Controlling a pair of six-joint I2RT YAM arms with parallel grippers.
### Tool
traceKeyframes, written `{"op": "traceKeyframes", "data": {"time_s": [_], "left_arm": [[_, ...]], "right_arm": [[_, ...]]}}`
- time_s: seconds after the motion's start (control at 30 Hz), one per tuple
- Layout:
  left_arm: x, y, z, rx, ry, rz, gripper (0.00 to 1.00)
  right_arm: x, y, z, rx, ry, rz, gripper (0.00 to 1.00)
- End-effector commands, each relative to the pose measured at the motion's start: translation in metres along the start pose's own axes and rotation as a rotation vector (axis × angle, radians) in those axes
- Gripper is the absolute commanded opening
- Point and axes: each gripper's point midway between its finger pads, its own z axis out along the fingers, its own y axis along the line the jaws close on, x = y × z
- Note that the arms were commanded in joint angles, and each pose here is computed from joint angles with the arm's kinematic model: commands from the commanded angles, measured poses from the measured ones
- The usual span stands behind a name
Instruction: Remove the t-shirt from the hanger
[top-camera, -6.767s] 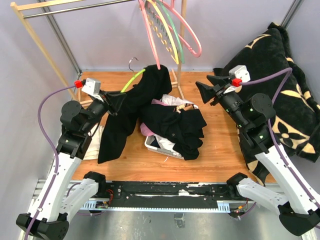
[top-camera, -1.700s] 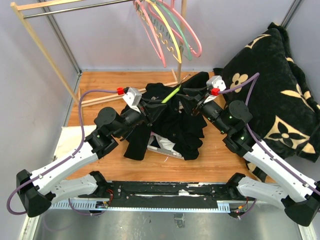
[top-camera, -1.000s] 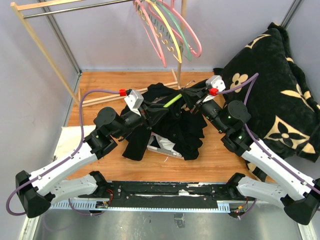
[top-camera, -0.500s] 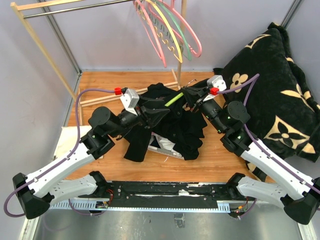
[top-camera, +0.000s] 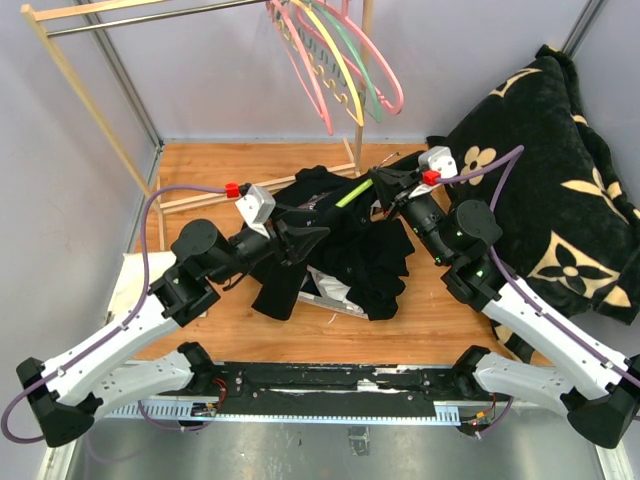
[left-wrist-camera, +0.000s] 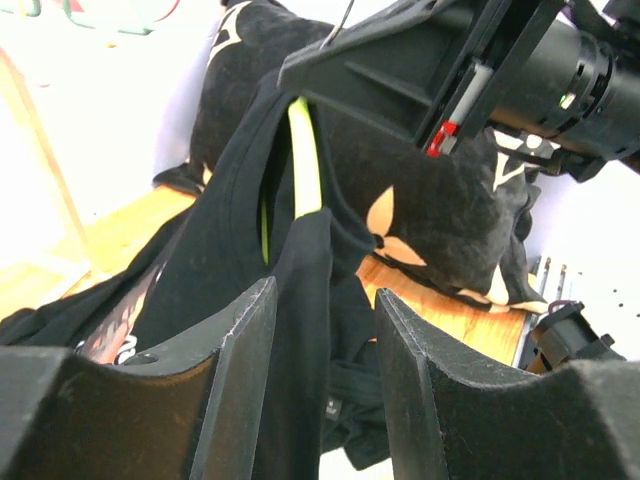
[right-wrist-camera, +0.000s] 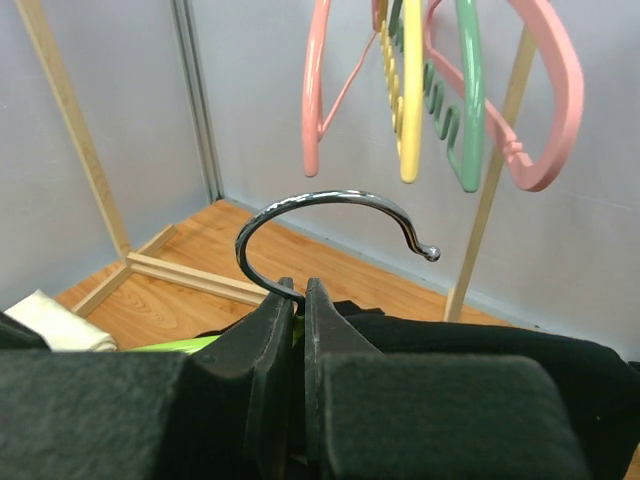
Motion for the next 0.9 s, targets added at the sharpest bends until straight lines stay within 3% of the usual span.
{"op": "traceKeyframes", "data": {"time_s": [0.0,0.5,0.73,0.87], "left_arm": [[0.006,0.007,-0.016,-0.059,0.015,0.008,0.49],[0.051,0.01,-0.044,-0.095,0.132,-0.058,0.48],[0.066,0.012,-0.055,-0.118,0.162,-0.08,0.25],[0.075,0.013,-0.061,-0.127,0.179,-0.099,0.23]], "right_arm": [[-0.064,-0.017,-0.006,0.089,-0.158,-0.02,0.01],[-0.098,-0.032,0.002,0.166,-0.201,-0.067,0.01],[-0.101,-0.034,0.009,0.178,-0.2,-0.077,0.01],[-0.103,-0.037,0.011,0.189,-0.198,-0.079,0.01]]}}
